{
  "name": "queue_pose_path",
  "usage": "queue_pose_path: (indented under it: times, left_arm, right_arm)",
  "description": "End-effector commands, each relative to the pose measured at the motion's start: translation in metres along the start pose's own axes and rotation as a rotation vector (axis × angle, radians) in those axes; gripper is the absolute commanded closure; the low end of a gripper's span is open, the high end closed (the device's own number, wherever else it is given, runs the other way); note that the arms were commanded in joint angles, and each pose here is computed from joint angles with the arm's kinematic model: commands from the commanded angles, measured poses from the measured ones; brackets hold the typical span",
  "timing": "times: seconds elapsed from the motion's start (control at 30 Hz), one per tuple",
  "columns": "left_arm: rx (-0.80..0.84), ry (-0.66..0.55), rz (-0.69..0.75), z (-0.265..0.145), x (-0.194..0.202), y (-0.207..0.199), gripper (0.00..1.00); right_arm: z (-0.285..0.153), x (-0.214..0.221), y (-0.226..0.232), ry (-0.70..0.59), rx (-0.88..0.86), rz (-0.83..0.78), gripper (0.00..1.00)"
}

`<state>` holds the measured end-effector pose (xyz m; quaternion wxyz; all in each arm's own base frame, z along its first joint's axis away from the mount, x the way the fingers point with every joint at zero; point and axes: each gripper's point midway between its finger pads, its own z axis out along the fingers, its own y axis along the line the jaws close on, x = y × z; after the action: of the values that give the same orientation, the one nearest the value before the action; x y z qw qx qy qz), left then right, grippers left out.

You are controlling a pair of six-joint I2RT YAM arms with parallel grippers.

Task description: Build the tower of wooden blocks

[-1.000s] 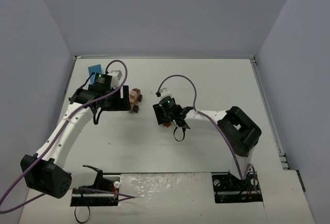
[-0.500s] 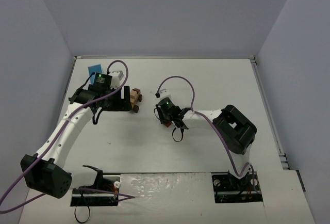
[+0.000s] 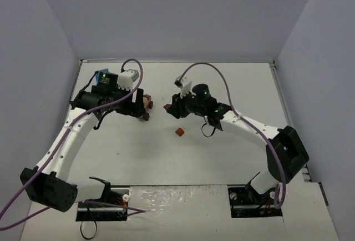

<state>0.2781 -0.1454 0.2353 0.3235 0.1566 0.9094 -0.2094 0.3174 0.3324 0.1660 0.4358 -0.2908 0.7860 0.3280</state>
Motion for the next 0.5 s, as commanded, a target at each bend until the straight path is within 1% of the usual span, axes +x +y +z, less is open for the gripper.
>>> queue_pose_path:
  times: [0.0, 0.03, 0.1, 0.13, 0.27, 0.37, 0.47]
  left_arm:
    - [0.186, -0.221, 0.217, -0.04, -0.061, -0.042, 0.33]
    - [0.225, -0.248, 0.256, -0.048, -0.068, -0.051, 0.33]
    - [0.3, -0.281, 0.312, -0.06, -0.075, -0.067, 0.33]
    - [0.354, -0.304, 0.364, -0.069, -0.078, -0.078, 0.33]
    - [0.531, -0.339, 0.437, -0.09, -0.08, -0.109, 0.32]
    - [0.623, -0.338, 0.459, -0.097, -0.078, -0.122, 0.32]
    - [0.644, -0.33, 0.457, -0.096, -0.076, -0.124, 0.32]
  right_arm:
    - [-0.052, -0.084, 0.046, -0.189, -0.357, -0.125, 1.0]
    - [-0.063, -0.092, 0.054, -0.203, -0.42, -0.144, 1.0]
    - [-0.075, -0.1, 0.063, -0.215, -0.489, -0.166, 1.0]
    - [-0.088, -0.109, 0.075, -0.228, -0.561, -0.195, 1.0]
    - [-0.11, -0.124, 0.096, -0.239, -0.696, -0.243, 1.0]
    - [-0.12, -0.13, 0.105, -0.245, -0.738, -0.261, 1.0]
    - [-0.128, -0.136, 0.11, -0.259, -0.751, -0.278, 1.0]
